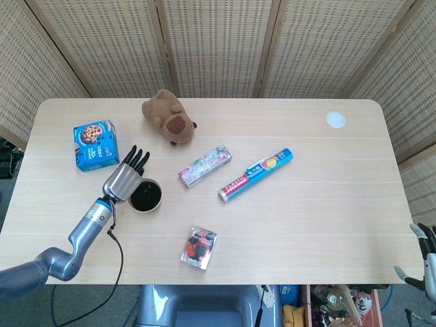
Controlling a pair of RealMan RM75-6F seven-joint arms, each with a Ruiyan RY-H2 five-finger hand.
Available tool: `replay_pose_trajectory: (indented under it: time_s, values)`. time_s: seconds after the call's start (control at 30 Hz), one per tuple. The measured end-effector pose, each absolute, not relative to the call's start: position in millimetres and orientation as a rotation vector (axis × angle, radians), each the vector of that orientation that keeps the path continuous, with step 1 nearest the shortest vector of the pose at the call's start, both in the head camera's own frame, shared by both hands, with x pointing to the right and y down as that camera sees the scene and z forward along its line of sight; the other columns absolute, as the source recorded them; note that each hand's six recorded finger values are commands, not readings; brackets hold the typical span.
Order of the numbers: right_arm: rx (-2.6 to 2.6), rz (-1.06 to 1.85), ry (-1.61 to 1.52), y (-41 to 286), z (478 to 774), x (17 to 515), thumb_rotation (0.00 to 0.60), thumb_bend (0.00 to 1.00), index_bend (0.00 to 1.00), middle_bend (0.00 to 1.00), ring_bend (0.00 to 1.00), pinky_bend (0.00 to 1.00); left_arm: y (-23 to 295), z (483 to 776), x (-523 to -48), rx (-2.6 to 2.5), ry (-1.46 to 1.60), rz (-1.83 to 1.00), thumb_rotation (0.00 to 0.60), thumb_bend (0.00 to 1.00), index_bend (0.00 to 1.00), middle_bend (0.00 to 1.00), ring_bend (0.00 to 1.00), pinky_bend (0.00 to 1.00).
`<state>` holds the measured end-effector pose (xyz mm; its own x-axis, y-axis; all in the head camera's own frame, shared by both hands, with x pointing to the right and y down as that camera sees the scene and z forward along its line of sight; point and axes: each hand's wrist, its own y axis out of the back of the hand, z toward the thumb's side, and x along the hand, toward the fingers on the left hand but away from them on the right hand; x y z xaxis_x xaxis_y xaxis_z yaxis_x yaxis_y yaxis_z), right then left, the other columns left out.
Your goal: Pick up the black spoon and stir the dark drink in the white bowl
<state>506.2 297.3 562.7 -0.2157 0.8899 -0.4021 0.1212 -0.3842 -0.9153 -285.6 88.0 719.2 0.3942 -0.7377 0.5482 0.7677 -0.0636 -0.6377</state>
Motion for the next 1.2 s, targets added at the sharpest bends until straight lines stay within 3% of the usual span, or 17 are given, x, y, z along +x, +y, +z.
replay_pose_trajectory:
  time_s: [0.53, 0.83, 1.2]
  values:
    - [-1.448, 1.647, -1.22, 294.1, 561.6, 504.4, 0.6, 0.21, 0.17, 0.2, 0.03, 0.1, 85.9, 707.1, -298.0, -1.11, 0.057, -1.284, 0.6, 0.3, 0.0, 0.0, 0.0, 0.0]
    - [-1.457, 1.61, -1.187, 282.6, 560.1, 496.0, 0.6, 0.21, 0.17, 0.2, 0.03, 0.1, 95.7, 665.9, -333.6, -1.249, 0.339, -1.366, 0.6, 0.3, 0.0, 0.0, 0.0, 0.0]
    - [-1.51, 1.518, -1.09, 258.2, 563.7, 465.4, 0.6, 0.21, 0.17, 0.2, 0.03, 0.1, 141.1, 621.9, -395.3, -1.399, 0.7, -1.437, 0.6, 0.3, 0.0, 0.0, 0.0, 0.0]
